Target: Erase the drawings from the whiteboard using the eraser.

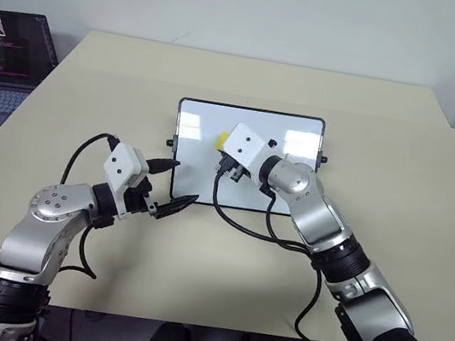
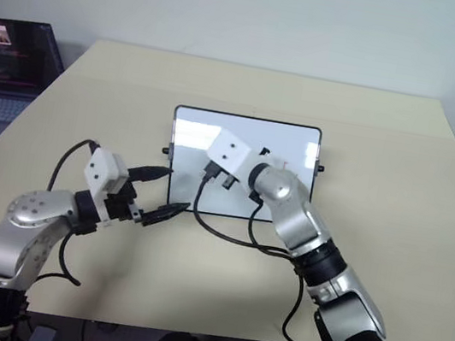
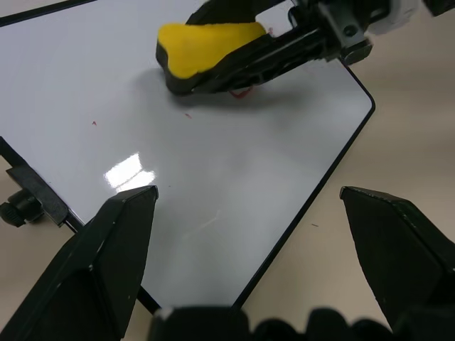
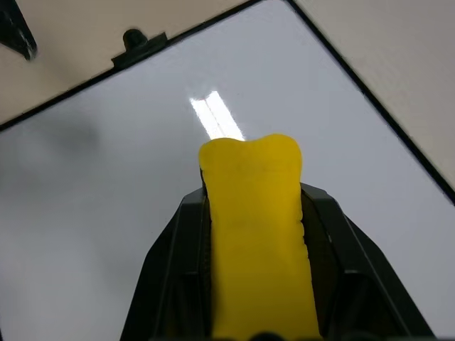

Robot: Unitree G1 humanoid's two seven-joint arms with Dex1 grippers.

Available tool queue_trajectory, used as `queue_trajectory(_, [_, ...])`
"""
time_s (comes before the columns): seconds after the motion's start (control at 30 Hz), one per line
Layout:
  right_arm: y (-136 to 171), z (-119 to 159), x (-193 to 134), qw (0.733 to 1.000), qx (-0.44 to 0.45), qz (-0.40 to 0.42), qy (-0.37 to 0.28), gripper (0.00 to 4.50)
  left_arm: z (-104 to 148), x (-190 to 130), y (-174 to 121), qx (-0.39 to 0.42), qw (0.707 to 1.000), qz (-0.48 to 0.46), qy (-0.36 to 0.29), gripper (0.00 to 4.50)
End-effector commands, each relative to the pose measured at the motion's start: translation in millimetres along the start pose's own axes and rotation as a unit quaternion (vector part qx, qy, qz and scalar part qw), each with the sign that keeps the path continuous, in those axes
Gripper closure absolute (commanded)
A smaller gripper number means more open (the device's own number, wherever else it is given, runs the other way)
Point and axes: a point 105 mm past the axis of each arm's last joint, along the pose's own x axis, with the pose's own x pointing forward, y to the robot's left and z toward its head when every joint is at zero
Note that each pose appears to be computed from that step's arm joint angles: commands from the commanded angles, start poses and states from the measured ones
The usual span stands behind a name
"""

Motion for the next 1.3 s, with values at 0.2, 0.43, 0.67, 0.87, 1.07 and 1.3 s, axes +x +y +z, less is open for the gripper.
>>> queue_trajectory(0.2, [18.6,-17.6,-5.0,0.995,-0.070,0.064,0.028,3.20,10.8,-2.3,-1.8,0.020,1.000,-0.003,-0.012,0.00])
queue_trajectory(0.43, [-22.1,9.9,5.0,0.998,-0.054,-0.039,-0.014,3.20,11.8,0.2,-3.2,0.021,1.000,-0.011,-0.014,0.00])
queue_trajectory(0.67, [7.3,-5.1,7.2,0.997,-0.066,0.038,0.014,3.20,11.8,1.2,-3.0,0.021,1.000,-0.013,-0.016,0.00])
queue_trajectory(0.87, [0.4,-6.6,1.9,0.998,-0.061,0.017,0.010,3.20,11.0,3.5,-5.9,0.018,1.000,-0.017,-0.018,0.00])
queue_trajectory(1.07, [-54.1,-17.2,-20.9,0.995,-0.014,-0.100,0.013,3.20,11.2,5.8,-10.0,0.017,0.999,-0.031,-0.018,0.00])
queue_trajectory(1.3, [-15.9,-53.8,-31.6,0.997,-0.019,-0.005,0.073,3.20,12.2,8.9,-10.8,0.017,0.999,-0.038,-0.021,0.00])
